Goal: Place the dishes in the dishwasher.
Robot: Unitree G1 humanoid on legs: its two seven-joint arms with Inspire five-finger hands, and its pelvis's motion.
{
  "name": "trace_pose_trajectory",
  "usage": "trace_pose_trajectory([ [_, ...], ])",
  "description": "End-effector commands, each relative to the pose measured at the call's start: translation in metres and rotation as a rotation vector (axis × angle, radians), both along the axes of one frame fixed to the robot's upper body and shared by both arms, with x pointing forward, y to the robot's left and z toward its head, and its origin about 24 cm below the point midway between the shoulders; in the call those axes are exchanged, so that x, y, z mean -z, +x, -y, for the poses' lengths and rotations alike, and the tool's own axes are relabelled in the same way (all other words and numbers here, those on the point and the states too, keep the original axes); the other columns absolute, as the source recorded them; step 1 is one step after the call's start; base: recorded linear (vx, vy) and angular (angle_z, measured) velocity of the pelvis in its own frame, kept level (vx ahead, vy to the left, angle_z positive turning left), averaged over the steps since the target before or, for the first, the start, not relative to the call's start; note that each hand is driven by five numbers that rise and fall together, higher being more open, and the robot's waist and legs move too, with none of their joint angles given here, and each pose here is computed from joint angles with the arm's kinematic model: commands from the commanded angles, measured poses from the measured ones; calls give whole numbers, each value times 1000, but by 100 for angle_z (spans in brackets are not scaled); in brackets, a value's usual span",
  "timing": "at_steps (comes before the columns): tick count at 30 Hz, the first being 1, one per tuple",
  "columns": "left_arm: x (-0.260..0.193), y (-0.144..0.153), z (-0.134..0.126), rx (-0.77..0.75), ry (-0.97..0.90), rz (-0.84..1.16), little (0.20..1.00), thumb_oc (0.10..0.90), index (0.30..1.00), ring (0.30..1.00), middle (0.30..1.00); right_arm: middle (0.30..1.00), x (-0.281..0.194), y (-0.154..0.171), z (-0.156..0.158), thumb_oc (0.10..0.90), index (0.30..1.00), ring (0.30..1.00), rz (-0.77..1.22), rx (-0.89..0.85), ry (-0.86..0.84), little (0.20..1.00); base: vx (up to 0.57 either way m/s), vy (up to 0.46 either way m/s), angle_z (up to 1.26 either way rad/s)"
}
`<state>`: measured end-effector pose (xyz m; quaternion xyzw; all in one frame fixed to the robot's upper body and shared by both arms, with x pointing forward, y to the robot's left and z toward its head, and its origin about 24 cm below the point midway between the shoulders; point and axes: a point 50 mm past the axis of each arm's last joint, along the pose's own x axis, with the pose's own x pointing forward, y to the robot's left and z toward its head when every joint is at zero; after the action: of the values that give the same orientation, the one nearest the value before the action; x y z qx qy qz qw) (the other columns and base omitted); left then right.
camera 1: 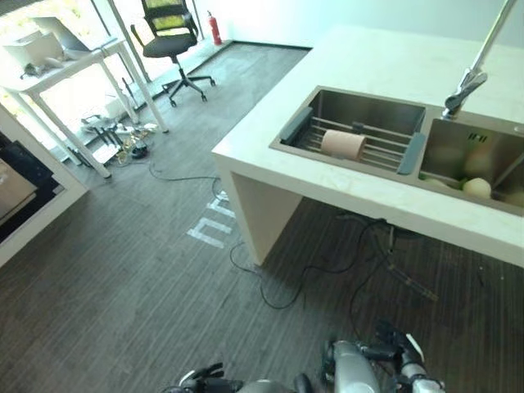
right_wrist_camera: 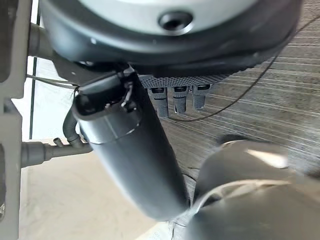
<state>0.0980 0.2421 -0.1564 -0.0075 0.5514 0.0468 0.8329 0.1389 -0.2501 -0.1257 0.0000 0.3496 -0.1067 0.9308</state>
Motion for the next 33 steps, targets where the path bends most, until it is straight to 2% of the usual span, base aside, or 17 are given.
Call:
trace_pose_trajectory([
  [1,6,-16,12,-29,-36,-11,900,800,900,900,900,900,-18,14,21,800,900,900,84,-69,-99,900,515,-474,-49],
  [7,9,-21,23,-43,-44,-18,900,800,900,900,900,900,-17,16,23,800,900,900,50,-103,-127,900,296,-325,-35],
  [9,10,-22,25,-17,-35,-33,900,800,900,900,900,900,-16,12,27,800,900,900,43,-63,-117,900,182,-131,-33],
  [17,11,-27,22,-55,-5,-53,900,800,900,900,900,900,-10,11,28,800,900,900,-36,-62,-141,900,120,72,-59],
  [22,12,-26,26,-36,-12,-66,900,800,900,900,900,900,4,-14,28,800,900,900,-166,16,-127,900,119,188,-23],
  [26,11,-27,19,-71,14,-56,900,800,900,900,900,900,7,-24,34,800,900,900,-151,163,-66,900,92,192,-15],
  [31,9,-31,7,-159,26,-45,900,800,900,900,900,900,5,-17,31,800,900,900,-128,124,-60,900,91,-245,-47],
  [33,8,-34,3,-234,49,-29,900,800,900,900,900,900,7,-16,25,800,900,900,-151,4,-67,900,163,-810,-37],
])
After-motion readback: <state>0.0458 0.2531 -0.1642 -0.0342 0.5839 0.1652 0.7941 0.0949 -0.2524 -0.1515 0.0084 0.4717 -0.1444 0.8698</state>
